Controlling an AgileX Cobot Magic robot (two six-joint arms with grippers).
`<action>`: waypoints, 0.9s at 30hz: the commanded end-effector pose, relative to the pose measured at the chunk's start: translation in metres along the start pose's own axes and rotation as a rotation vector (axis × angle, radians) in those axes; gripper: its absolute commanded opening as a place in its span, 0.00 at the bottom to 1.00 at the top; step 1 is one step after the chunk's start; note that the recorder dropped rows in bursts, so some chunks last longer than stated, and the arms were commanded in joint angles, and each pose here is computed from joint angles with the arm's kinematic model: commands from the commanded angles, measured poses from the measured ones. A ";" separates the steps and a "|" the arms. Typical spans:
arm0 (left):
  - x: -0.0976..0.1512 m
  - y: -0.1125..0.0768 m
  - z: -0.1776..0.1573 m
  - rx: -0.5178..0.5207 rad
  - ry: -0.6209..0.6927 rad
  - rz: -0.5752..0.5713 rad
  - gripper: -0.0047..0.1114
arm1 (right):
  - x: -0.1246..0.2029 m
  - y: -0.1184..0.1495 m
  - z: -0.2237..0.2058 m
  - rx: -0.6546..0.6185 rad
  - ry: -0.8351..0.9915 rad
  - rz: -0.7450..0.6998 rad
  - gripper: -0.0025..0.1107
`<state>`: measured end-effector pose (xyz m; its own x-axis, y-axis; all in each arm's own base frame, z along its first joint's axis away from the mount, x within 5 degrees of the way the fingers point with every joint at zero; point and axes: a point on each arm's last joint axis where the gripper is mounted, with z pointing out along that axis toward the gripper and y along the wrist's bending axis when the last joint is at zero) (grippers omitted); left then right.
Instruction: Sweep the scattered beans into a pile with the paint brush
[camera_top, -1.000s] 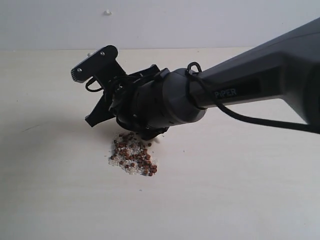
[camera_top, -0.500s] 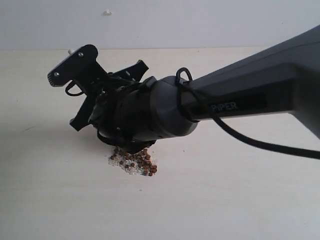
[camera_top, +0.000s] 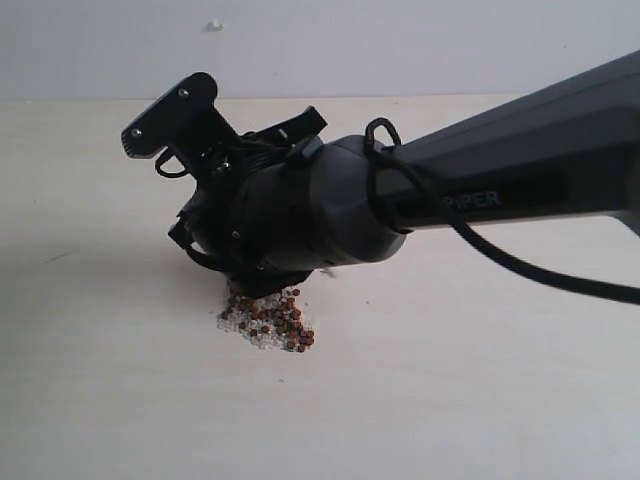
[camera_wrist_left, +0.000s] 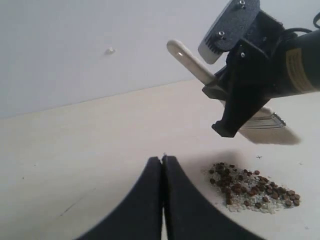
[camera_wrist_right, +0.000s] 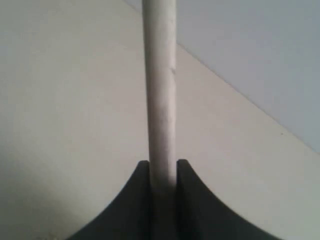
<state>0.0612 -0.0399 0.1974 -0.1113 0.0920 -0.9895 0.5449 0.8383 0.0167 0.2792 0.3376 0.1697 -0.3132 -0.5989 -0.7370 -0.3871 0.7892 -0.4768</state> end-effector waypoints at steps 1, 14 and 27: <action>0.000 0.000 0.000 0.000 -0.003 -0.001 0.04 | 0.001 -0.005 -0.001 0.033 0.041 -0.010 0.02; 0.000 0.000 0.000 0.000 -0.003 -0.001 0.04 | 0.007 -0.088 -0.018 0.134 0.402 -0.035 0.02; 0.000 0.000 0.000 0.000 -0.003 -0.001 0.04 | 0.044 -0.213 0.013 -0.408 0.527 0.625 0.02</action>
<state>0.0611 -0.0400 0.1973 -0.1124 0.0928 -0.9893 0.5457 0.8378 0.0166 0.3488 0.1615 0.2242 -0.8725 -0.2686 -0.4081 -0.3267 0.9418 0.0786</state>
